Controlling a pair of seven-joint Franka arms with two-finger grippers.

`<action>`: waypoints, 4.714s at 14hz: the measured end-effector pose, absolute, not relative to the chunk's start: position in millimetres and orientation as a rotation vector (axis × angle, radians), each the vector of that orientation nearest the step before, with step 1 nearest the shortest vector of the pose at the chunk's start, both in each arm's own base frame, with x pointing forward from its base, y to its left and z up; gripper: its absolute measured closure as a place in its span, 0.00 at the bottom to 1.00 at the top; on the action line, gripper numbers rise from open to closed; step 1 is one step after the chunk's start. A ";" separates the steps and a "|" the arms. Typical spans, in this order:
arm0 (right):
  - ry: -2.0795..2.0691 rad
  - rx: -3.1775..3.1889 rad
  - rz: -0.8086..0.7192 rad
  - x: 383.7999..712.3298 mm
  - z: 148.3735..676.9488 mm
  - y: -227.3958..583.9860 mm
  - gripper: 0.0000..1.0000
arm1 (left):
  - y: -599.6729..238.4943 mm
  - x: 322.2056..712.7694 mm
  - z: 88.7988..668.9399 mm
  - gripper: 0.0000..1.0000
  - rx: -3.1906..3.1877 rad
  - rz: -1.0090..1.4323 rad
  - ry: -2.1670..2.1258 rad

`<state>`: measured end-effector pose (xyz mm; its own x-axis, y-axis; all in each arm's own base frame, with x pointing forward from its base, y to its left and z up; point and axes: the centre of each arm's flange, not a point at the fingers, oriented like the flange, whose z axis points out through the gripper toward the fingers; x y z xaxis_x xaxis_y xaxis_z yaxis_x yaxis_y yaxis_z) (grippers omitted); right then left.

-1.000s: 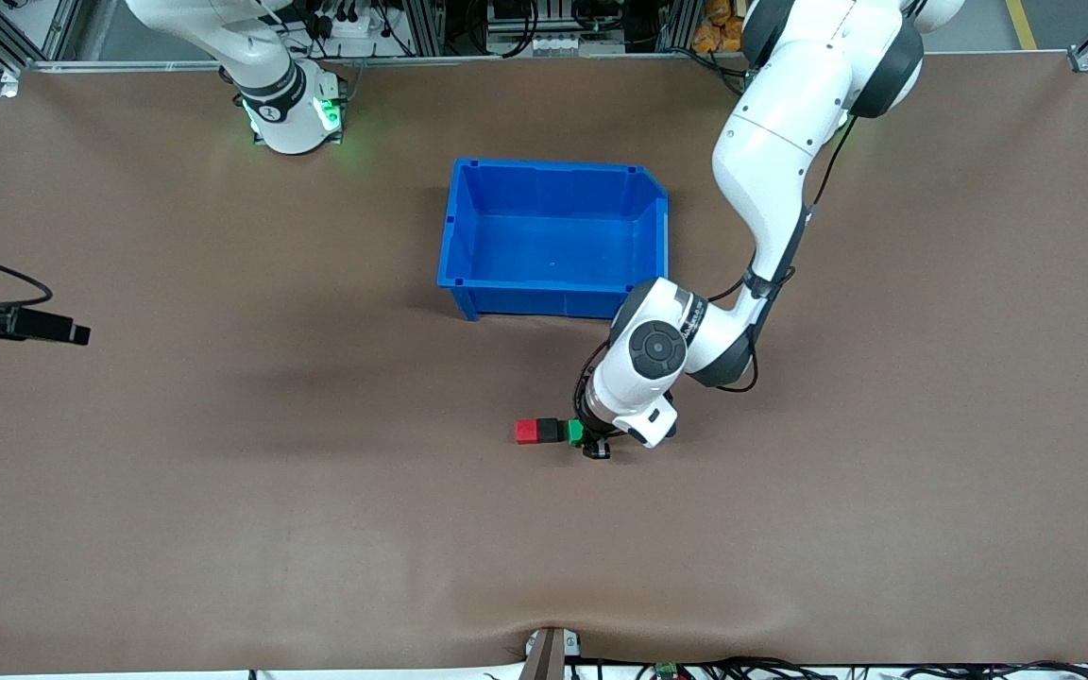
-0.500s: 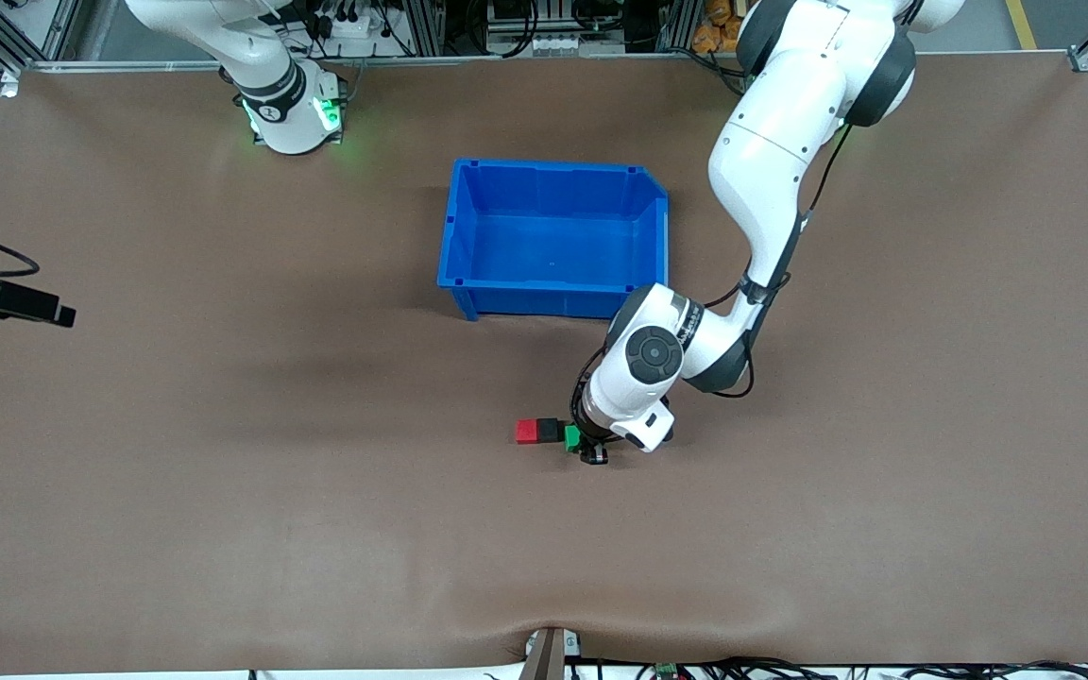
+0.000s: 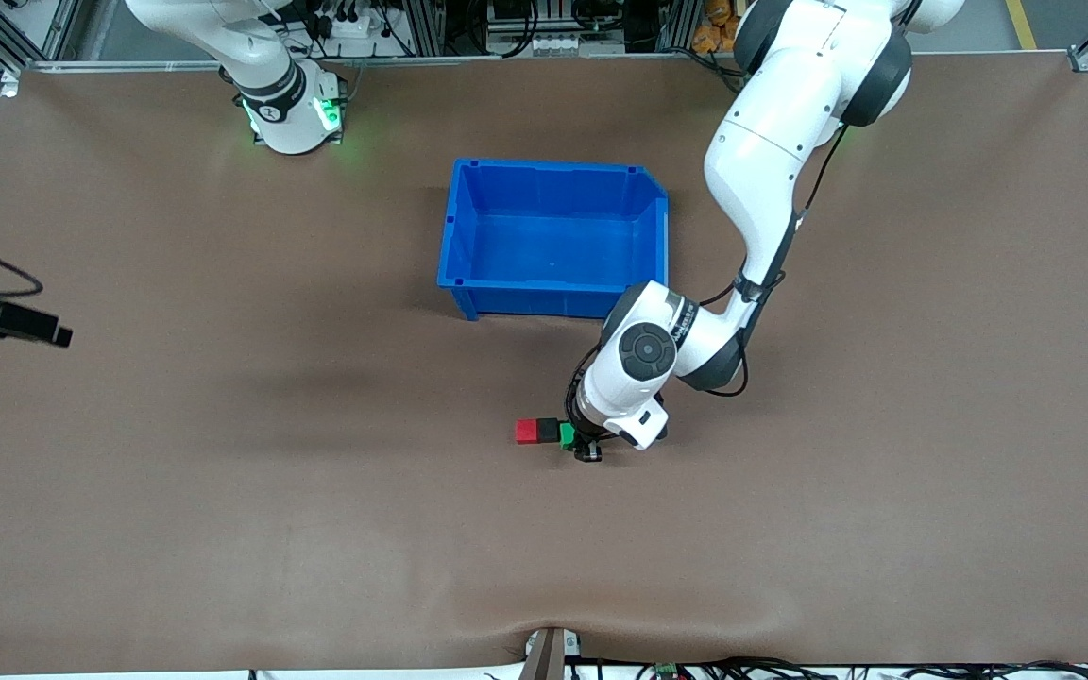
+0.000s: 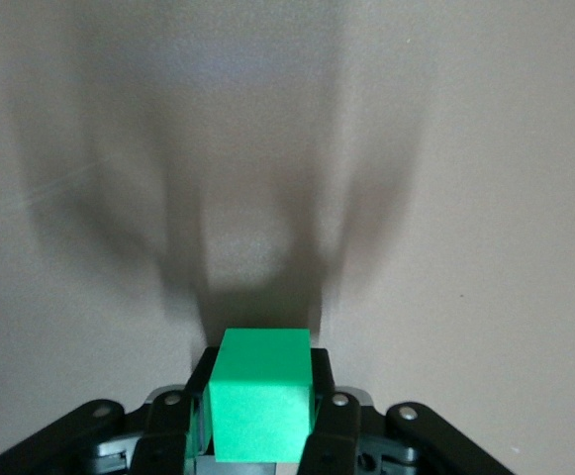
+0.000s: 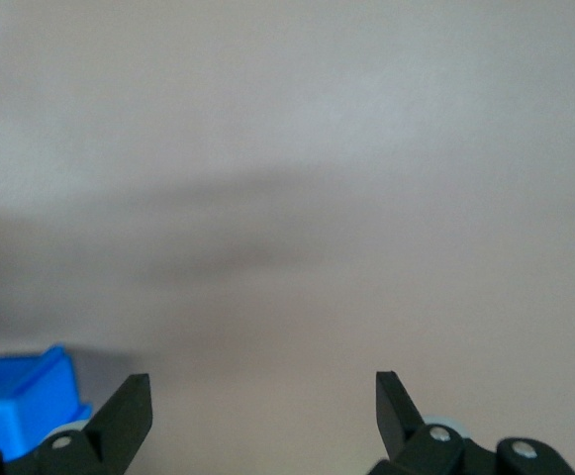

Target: Attach green and red cubes to black cube

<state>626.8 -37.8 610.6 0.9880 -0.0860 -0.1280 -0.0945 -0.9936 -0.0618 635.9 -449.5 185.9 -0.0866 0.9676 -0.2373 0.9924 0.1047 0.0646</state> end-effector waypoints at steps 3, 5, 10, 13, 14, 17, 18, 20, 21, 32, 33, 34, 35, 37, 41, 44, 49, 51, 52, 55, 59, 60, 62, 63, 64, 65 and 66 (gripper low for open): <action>0.102 -2.995 0.297 606.2 620.9 -40.5 0.00 | -449.6 635.5 184.7 0.60 1.960 -0.166 2.160; 0.076 -3.050 0.265 603.1 626.1 -51.0 0.00 | -450.6 634.3 182.4 0.60 1.965 -0.167 2.161; 0.004 -3.125 0.169 582.9 646.4 -28.4 0.00 | -451.1 633.9 181.4 0.60 1.966 -0.167 2.161; 0.022 -3.123 0.093 558.1 629.9 -34.9 0.00 | -452.0 632.7 181.1 0.60 1.980 -0.170 2.161; 0.024 -3.122 0.084 547.4 624.5 -35.0 0.00 | -452.6 631.7 181.3 0.60 1.994 -0.176 2.165; 0.045 -3.122 0.020 534.6 634.9 -40.4 0.00 | -455.6 627.1 181.7 0.60 2.035 -0.196 2.183; 0.054 -3.123 0.002 534.8 638.7 -43.9 0.00 | -457.3 625.2 181.8 0.60 2.046 -0.200 2.185; 0.067 -3.122 0.001 534.7 639.6 -47.0 0.00 | -461.5 621.2 181.9 0.60 2.066 -0.207 2.186; 0.086 -3.121 0.016 533.9 638.7 -46.3 0.00 | -463.0 619.7 181.9 0.60 2.073 -0.210 2.185; 0.172 -3.122 -0.051 542.5 660.7 -31.5 0.00 | -425.5 656.3 282.6 0.00 2.155 -0.113 2.044; 0.185 -3.121 -0.046 542.5 660.1 -34.7 0.00 | -408.6 665.2 311.1 0.00 2.197 -0.092 1.988; 0.196 -3.121 -0.038 543.1 658.2 -38.3 0.00 | -392.2 672.1 342.4 0.00 2.255 -0.062 1.905; 0.202 -3.120 -0.028 544.5 655.4 -40.5 0.00 | -376.8 676.2 374.0 0.00 2.324 -0.010 1.812; 0.202 -3.121 -0.016 547.6 651.0 -40.4 0.00 | -343.4 678.7 431.6 0.00 2.472 0.111 1.652; 0.197 -3.121 -0.016 549.0 650.4 -38.4 0.00 | -210.0 687.3 534.5 0.00 2.715 0.174 1.333; 0.201 -3.121 -0.017 549.0 650.8 -39.3 0.00 | -120.2 669.9 579.0 0.00 2.868 0.081 1.158; 0.201 -3.121 -0.013 549.1 650.2 -38.6 0.00 | -82.4 644.5 601.3 0.00 3.003 -0.046 0.900; 0.198 -3.121 -0.013 549.2 650.2 -37.7 0.00 | -67.8 639.6 606.1 0.00 3.022 -0.075 0.852; 0.198 -3.121 -0.013 549.2 650.2 -37.6 0.00 | -62.4 636.2 609.3 0.00 3.031 -0.088 0.825; 0.198 -3.121 -0.013 549.2 650.2 -37.6 0.00 | -38.4 623.4 618.8 0.00 3.054 -0.112 0.718; 0.198 -3.122 -0.003 551.5 646.3 -37.7 0.00 | -15.4 601.6 628.0 0.00 3.061 -0.129 0.646; 0.198 -3.122 0.004 553.1 643.6 -37.6 0.00 | -16.2 596.0 629.1 0.00 3.061 -0.135 0.640; 0.198 -3.122 0.012 555.0 640.5 -37.7 0.00 | -16.9 586.0 630.5 0.00 3.066 -0.147 0.599; 0.198 -3.122 0.014 555.3 639.9 -37.7 0.00 | -16.2 581.5 630.3 0.00 3.070 -0.155 0.573; 0.198 -3.122 0.014 555.3 639.9 -37.7 0.00 | -15.7 577.5 629.8 0.00 3.073 -0.161 0.559; 0.198 -3.122 0.014 555.3 639.9 -37.7 0.00 | -14.8 574.1 628.9 0.00 3.086 -0.166 0.553; 0.198 -3.122 0.014 555.3 640.0 -37.7 0.00 | -14.9 570.8 627.9 0.00 3.107 -0.169 0.548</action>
<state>555.3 -37.7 640.0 0.9920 -0.1262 -0.0095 -0.1263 -0.9919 -0.0125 570.8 -14.9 627.9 0.9341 0.3422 -0.1020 0.3403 -0.9396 -0.0363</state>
